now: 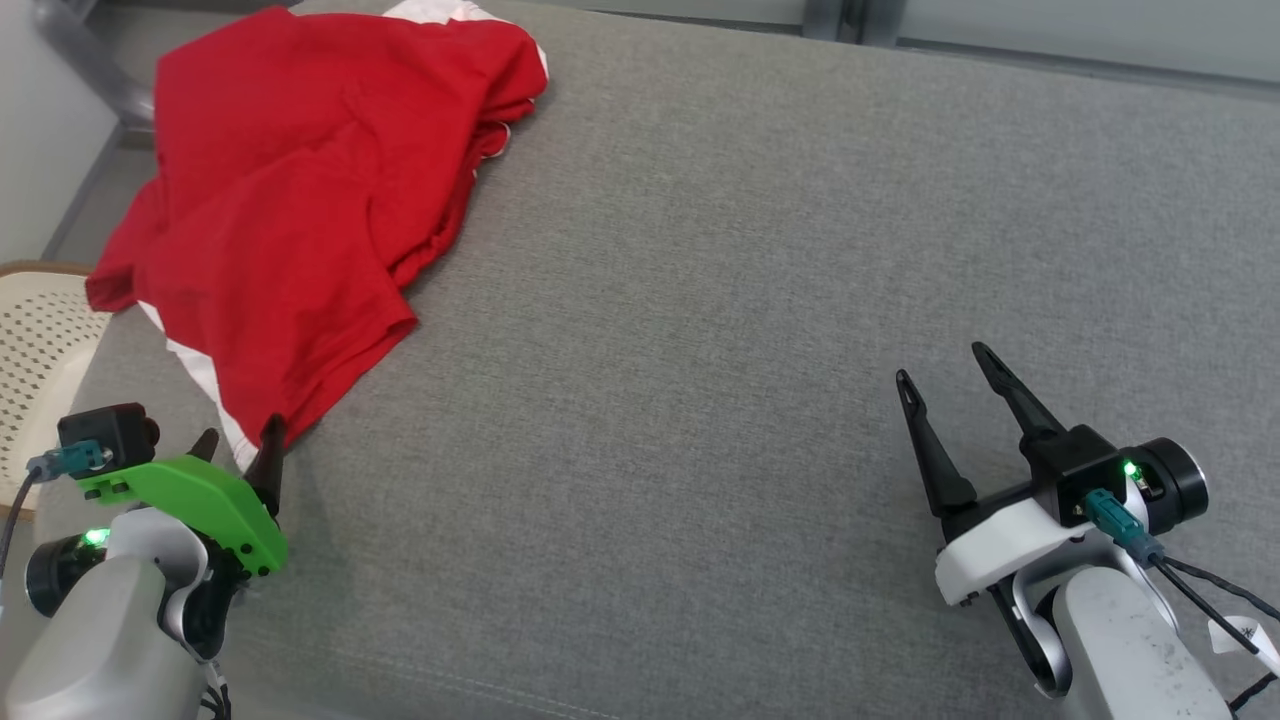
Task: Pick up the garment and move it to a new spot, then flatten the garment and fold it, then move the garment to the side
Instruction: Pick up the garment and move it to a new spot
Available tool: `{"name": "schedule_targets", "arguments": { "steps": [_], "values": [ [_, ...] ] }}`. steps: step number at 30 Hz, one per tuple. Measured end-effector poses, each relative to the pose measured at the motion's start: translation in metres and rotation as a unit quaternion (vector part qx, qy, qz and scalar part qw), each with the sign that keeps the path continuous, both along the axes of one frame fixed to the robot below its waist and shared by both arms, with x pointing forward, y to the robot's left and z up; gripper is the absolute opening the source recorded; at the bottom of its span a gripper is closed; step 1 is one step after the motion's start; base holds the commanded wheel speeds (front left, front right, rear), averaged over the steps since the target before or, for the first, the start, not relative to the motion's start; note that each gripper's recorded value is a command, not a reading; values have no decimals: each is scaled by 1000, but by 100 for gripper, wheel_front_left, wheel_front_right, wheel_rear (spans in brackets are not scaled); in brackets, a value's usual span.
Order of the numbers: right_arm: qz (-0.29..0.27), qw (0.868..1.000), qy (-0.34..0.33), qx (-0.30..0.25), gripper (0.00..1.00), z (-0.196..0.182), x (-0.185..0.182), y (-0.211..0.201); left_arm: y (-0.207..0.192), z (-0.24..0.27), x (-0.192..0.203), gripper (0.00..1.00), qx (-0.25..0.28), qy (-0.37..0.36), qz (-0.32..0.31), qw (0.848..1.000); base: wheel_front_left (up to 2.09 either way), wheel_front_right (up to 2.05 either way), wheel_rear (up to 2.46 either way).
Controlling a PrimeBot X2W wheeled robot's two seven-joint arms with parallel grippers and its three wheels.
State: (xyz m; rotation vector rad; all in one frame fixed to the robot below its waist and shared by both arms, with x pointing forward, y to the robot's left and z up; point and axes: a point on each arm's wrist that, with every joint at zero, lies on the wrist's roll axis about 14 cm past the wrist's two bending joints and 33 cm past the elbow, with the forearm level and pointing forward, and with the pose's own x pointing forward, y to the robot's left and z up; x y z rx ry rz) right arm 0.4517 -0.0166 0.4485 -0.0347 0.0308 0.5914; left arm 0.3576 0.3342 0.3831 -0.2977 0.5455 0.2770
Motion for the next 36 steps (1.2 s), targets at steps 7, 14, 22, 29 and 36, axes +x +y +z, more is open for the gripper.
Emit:
{"name": "schedule_targets", "arguments": {
  "steps": [7,14,22,29,36],
  "values": [
    [-35,999,20,-6,100,-15,0,-26,-6,-24,7,0,-17,33,-4,999,0,0,0],
    [-43,999,13,7,100,-3,-3,-26,-2,-17,-1,0,-21,30,-7,999,0,0,0],
    [-52,998,14,29,100,11,-21,-24,11,45,11,0,28,-86,-34,995,0,0,0],
    [-67,997,6,41,100,25,-40,-32,-23,157,42,0,45,-236,-123,963,0,0,0],
    [-98,994,-9,55,100,40,-55,-52,-87,276,50,0,63,-347,-230,907,0,0,0]
  ]
}}
